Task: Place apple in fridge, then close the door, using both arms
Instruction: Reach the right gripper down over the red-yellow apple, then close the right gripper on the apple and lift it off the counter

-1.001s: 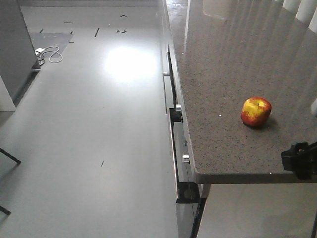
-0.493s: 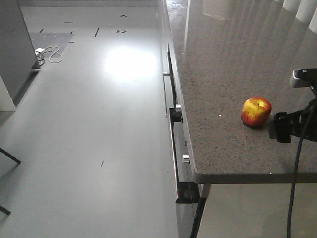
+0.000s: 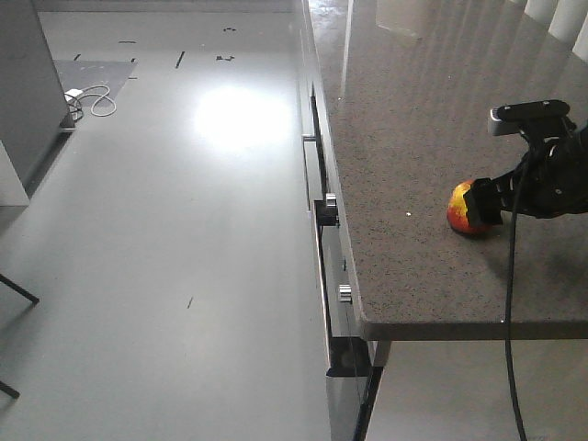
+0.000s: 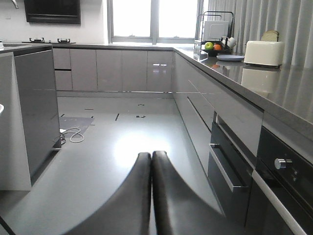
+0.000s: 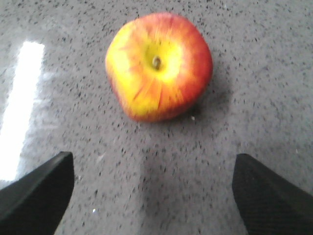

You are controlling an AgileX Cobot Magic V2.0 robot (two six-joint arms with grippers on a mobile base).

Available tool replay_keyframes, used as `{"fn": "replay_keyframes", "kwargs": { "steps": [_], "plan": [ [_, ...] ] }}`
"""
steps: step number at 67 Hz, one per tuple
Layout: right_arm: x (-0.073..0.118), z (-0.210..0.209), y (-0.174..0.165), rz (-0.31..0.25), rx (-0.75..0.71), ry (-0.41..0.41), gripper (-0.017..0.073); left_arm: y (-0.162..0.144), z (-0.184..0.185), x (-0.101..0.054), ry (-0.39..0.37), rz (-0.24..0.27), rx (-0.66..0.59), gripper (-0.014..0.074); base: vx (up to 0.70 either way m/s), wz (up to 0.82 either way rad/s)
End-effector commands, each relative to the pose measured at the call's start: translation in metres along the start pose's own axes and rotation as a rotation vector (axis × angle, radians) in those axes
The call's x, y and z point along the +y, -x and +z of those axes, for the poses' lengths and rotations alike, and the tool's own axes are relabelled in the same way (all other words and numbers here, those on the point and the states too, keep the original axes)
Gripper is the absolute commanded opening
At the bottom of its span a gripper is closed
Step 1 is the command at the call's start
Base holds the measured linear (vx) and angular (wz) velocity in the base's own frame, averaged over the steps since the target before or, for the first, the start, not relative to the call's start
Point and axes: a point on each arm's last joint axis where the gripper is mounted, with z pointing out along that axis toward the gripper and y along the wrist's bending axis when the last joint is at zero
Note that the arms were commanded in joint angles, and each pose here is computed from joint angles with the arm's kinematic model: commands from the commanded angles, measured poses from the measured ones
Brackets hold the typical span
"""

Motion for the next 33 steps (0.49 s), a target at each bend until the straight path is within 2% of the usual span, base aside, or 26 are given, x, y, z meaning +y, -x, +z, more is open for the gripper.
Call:
{"fn": "replay_keyframes", "kwargs": {
  "steps": [1, 13, 25, 33],
  "plan": [
    [-0.005, -0.012, 0.023, -0.018, -0.081, -0.019, 0.0623, 0.013, -0.001, -0.001, -0.009, -0.012, -0.094, -0.0006, 0.0, 0.0],
    [-0.009, 0.006, 0.041, -0.055, -0.071, -0.018, 0.0622, 0.013, -0.001, -0.001, -0.009, -0.012, -0.094, -0.0006, 0.0, 0.0],
    [-0.012, 0.018, 0.058, -0.057, -0.086, -0.02, 0.0619, 0.013, -0.001, -0.001, -0.009, -0.012, -0.094, -0.0006, 0.0, 0.0],
    [-0.013, 0.027, 0.066, -0.087, -0.087, -0.022, 0.0615, 0.013, -0.001, -0.001, -0.009, -0.012, -0.094, -0.0006, 0.0, 0.0]
  ]
}}
